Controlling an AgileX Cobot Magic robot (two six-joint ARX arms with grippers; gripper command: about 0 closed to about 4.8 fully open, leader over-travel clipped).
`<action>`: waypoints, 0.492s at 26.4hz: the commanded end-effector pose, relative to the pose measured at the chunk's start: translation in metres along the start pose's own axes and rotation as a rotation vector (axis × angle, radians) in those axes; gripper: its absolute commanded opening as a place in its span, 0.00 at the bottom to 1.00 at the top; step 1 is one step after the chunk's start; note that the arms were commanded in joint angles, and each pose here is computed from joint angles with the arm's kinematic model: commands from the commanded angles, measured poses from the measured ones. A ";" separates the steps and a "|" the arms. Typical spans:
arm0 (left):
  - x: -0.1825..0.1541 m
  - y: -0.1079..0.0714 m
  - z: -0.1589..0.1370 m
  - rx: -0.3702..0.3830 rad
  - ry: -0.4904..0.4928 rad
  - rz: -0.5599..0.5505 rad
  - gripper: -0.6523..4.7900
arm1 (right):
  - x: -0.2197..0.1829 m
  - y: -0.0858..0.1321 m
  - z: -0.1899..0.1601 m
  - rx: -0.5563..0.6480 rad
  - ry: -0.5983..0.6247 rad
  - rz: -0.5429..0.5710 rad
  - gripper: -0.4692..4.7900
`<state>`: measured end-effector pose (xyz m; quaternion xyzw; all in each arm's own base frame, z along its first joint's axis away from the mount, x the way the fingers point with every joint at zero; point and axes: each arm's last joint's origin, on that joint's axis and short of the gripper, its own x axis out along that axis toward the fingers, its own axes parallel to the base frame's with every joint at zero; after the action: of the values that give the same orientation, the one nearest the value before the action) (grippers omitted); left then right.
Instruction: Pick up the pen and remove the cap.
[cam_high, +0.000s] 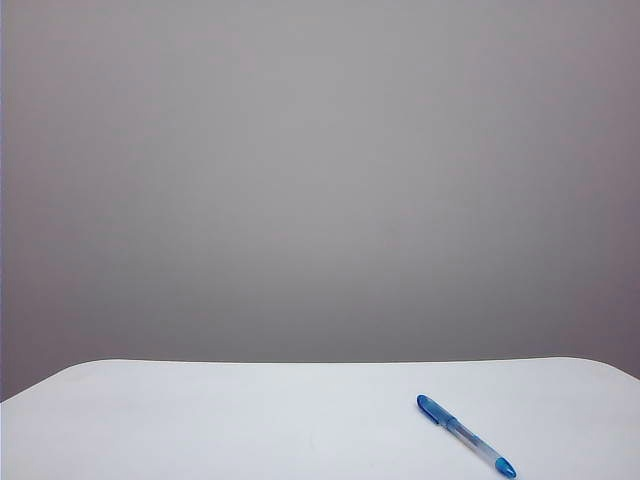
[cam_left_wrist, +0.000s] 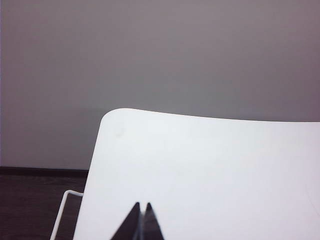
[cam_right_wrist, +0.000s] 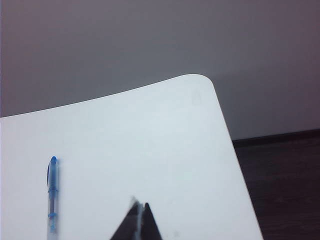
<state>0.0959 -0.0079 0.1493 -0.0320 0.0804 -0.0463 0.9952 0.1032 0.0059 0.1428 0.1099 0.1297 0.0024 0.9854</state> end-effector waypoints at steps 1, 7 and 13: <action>0.000 0.000 0.001 0.008 0.000 0.003 0.11 | 0.001 0.000 0.000 -0.008 -0.011 -0.002 0.10; 0.000 0.000 0.001 0.009 0.000 0.004 0.11 | 0.001 0.000 -0.001 -0.052 -0.008 -0.002 0.09; -0.003 -0.001 0.022 0.002 -0.223 -0.005 0.11 | -0.003 0.008 0.024 -0.013 -0.245 0.130 0.09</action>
<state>0.0973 -0.0080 0.1618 -0.0322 0.0135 -0.0484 0.9982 0.1057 0.0086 0.1575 0.0969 0.0571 0.0516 0.9923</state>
